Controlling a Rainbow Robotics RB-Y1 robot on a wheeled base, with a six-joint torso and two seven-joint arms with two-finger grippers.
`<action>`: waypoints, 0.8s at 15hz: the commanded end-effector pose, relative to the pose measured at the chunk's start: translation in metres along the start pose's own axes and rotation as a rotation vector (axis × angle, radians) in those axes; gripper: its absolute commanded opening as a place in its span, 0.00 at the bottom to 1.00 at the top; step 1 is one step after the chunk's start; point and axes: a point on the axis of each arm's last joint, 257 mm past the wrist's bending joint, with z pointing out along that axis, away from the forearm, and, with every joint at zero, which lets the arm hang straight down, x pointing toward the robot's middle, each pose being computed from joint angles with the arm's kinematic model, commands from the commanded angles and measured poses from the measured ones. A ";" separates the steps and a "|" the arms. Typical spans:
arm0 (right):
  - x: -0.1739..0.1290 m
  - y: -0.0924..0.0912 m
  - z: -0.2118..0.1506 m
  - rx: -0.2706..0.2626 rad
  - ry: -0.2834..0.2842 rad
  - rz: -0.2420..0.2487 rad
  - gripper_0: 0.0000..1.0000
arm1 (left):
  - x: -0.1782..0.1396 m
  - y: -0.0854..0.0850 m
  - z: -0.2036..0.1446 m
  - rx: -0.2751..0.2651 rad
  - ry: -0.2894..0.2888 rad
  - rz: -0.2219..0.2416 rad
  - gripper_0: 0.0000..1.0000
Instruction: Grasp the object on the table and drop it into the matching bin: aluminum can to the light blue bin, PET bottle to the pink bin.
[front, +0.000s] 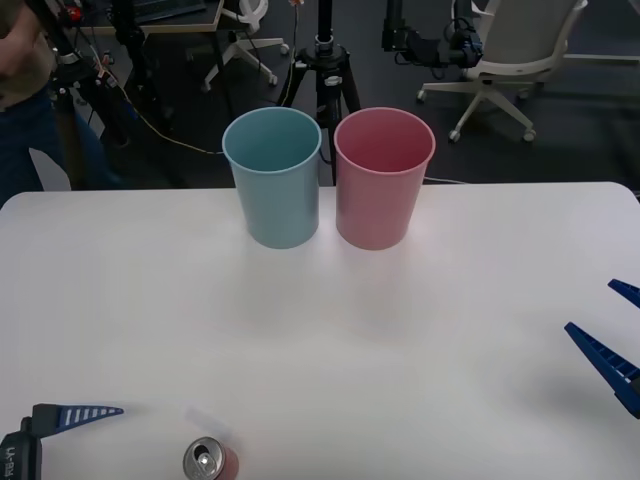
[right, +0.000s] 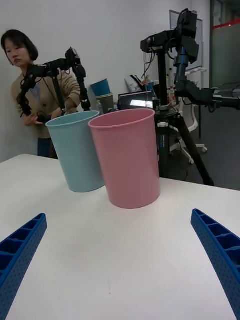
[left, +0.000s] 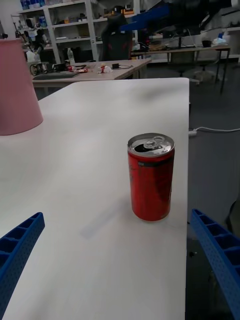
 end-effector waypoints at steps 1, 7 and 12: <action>0.000 0.000 0.000 0.000 0.000 0.000 1.00 | 0.006 -0.002 0.013 -0.010 -0.002 0.000 1.00; 0.000 0.000 0.000 0.000 0.000 0.000 1.00 | 0.014 -0.023 0.038 0.025 -0.014 0.003 1.00; 0.000 0.000 0.000 0.000 0.000 0.000 1.00 | 0.018 -0.029 0.065 0.021 -0.038 0.004 1.00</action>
